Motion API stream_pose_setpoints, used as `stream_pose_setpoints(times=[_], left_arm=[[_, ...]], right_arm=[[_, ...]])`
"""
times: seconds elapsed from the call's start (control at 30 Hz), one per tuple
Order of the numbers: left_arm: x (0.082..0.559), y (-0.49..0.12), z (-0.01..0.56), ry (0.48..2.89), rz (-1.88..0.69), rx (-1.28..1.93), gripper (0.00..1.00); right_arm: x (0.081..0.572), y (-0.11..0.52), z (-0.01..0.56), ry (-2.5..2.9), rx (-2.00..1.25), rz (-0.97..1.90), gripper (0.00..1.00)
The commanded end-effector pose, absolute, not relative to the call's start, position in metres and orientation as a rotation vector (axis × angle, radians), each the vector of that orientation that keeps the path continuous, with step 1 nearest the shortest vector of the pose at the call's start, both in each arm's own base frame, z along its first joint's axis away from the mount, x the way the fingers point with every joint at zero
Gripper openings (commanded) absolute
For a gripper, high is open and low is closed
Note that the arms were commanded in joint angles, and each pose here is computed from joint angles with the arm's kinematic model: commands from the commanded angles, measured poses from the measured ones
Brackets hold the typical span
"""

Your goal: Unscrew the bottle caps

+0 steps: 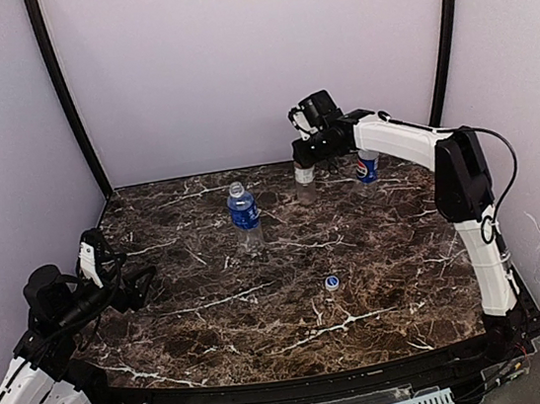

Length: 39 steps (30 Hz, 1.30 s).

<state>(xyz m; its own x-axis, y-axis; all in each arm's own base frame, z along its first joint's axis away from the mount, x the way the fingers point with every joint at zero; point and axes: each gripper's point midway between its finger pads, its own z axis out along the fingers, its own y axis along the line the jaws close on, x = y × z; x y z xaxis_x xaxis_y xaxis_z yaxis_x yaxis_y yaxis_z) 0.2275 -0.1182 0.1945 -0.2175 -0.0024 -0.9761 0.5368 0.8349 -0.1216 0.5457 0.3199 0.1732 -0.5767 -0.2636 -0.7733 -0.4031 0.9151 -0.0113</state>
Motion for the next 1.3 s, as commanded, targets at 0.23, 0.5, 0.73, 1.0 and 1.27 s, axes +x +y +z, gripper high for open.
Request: stream_pose_setpoints(times=[0.23, 0.5, 0.73, 1.0, 1.27], left_arm=[[0.223, -0.125, 0.196, 1.707, -0.569, 0.453, 0.94], [0.203, -0.142, 0.229, 1.611, -0.584, 0.671, 0.93], [0.173, -0.155, 0.265, 1.531, -0.55, 0.954, 0.98], [0.147, -0.165, 0.248, 1.601, -0.663, 1.148, 0.99], [0.161, -0.167, 0.259, 1.601, -0.663, 1.11, 0.98]], right_arm=[[0.442, 0.374, 0.418, 1.63, -0.519, 0.393, 0.0], [0.31, 0.477, 0.455, 1.397, -0.862, 0.789, 0.0], [0.228, 0.532, 0.423, 1.421, -1.118, 1.045, 0.0], [0.174, 0.564, 0.397, 1.444, -1.264, 1.216, 0.0], [0.154, 0.592, 0.386, 1.436, -1.287, 1.322, 0.0]])
